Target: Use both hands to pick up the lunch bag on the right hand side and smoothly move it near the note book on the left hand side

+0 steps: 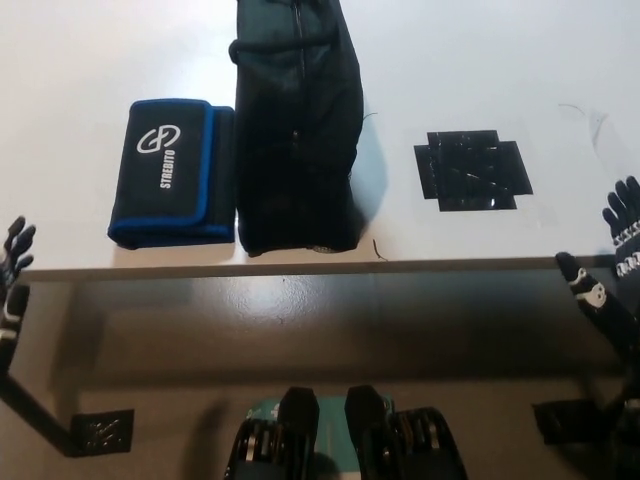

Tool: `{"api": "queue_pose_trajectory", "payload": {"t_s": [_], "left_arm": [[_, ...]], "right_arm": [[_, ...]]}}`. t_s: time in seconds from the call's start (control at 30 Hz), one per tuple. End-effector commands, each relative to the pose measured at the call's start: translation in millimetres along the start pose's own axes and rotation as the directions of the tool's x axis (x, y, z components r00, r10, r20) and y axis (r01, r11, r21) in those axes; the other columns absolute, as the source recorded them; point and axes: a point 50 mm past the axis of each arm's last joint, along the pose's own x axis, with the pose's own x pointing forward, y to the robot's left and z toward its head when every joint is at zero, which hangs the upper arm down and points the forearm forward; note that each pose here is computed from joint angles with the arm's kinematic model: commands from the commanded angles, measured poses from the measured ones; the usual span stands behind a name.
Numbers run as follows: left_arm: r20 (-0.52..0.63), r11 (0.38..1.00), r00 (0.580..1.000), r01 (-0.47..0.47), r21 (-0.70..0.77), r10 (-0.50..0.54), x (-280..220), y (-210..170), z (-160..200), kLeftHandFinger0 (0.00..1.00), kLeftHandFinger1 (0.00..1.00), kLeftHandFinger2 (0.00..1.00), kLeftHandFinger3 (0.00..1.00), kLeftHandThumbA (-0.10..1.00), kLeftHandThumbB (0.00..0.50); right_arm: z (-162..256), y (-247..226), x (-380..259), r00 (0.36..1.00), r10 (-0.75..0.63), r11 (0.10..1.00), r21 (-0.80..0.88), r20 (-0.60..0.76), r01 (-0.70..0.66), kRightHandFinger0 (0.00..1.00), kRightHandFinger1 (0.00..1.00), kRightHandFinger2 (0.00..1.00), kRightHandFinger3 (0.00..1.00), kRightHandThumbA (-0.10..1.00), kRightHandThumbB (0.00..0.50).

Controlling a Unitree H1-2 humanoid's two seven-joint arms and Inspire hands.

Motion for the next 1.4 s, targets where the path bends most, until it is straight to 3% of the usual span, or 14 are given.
{"api": "queue_pose_trajectory", "payload": {"t_s": [0.0, 0.17, 0.2, 0.27, 0.37, 0.53, 0.73, 1.03, 1.37], "left_arm": [[0.102, 0.998, 0.993, -0.061, -0.034, 0.064, -15.0, 18.9, -6.4, 1.00, 1.00, 1.00, 1.00, 1.00, 0.341], [0.036, 0.999, 0.999, -0.037, -0.038, 0.038, -34.6, 21.4, -30.6, 1.00, 1.00, 1.00, 1.00, 1.00, 0.311], [0.007, 0.998, 0.999, -0.039, -0.041, 0.039, -40.0, 21.8, -37.4, 1.00, 1.00, 1.00, 1.00, 1.00, 0.266], [-0.036, 0.998, 0.999, -0.040, -0.040, 0.039, -46.6, 23.0, -47.5, 1.00, 1.00, 1.00, 1.00, 1.00, 0.252], [-0.105, 0.998, 0.994, -0.038, -0.048, 0.033, -57.6, 24.6, -63.3, 1.00, 1.00, 1.00, 1.00, 1.00, 0.302], [-0.188, 0.997, 0.981, -0.053, -0.051, 0.042, -74.5, 25.5, -80.7, 1.00, 1.00, 1.00, 1.00, 1.00, 0.287], [-0.232, 0.996, 0.972, -0.053, -0.070, 0.036, -90.5, 24.0, -86.8, 1.00, 1.00, 1.00, 1.00, 1.00, 0.333], [-0.232, 0.994, 0.972, -0.063, -0.084, 0.042, -90.1, 25.3, -87.2, 1.00, 1.00, 1.00, 1.00, 1.00, 0.325], [-0.224, 0.994, 0.974, -0.065, -0.087, 0.044, -84.2, 26.8, -87.8, 1.00, 1.00, 1.00, 1.00, 1.00, 0.300]], "right_arm": [[-1.6, -14.2, -7.5, 0.997, 0.003, 1.000, -0.012, 0.071, -0.002, 1.00, 1.00, 1.00, 1.00, 1.00, 0.331], [-24.2, -20.2, -27.5, 1.000, -0.016, 0.999, -0.034, -0.011, 0.016, 1.00, 1.00, 1.00, 1.00, 1.00, 0.266], [-28.6, -21.8, -32.4, 0.999, -0.017, 0.999, -0.036, -0.032, 0.016, 1.00, 1.00, 1.00, 1.00, 1.00, 0.258], [-34.2, -24.2, -38.9, 0.998, -0.013, 0.999, -0.038, -0.061, 0.011, 1.00, 1.00, 1.00, 1.00, 1.00, 0.247], [-41.2, -28.6, -48.7, 0.995, -0.016, 0.999, -0.041, -0.098, 0.012, 1.00, 1.00, 1.00, 1.00, 1.00, 0.252], [-47.9, -32.7, -62.5, 0.990, -0.008, 1.000, -0.029, -0.141, 0.004, 1.00, 1.00, 1.00, 1.00, 1.00, 0.253], [-52.2, -31.5, -72.9, 0.985, 0.008, 0.999, -0.038, -0.170, -0.015, 1.00, 1.00, 1.00, 1.00, 1.00, 0.244], [-59.6, -36.5, -75.0, 0.980, -0.008, 0.999, -0.054, -0.199, -0.003, 1.00, 1.00, 1.00, 1.00, 1.00, 0.258], [-61.7, -38.0, -74.5, 0.979, -0.012, 0.999, -0.052, -0.205, 0.002, 1.00, 1.00, 1.00, 1.00, 1.00, 0.237]]}}
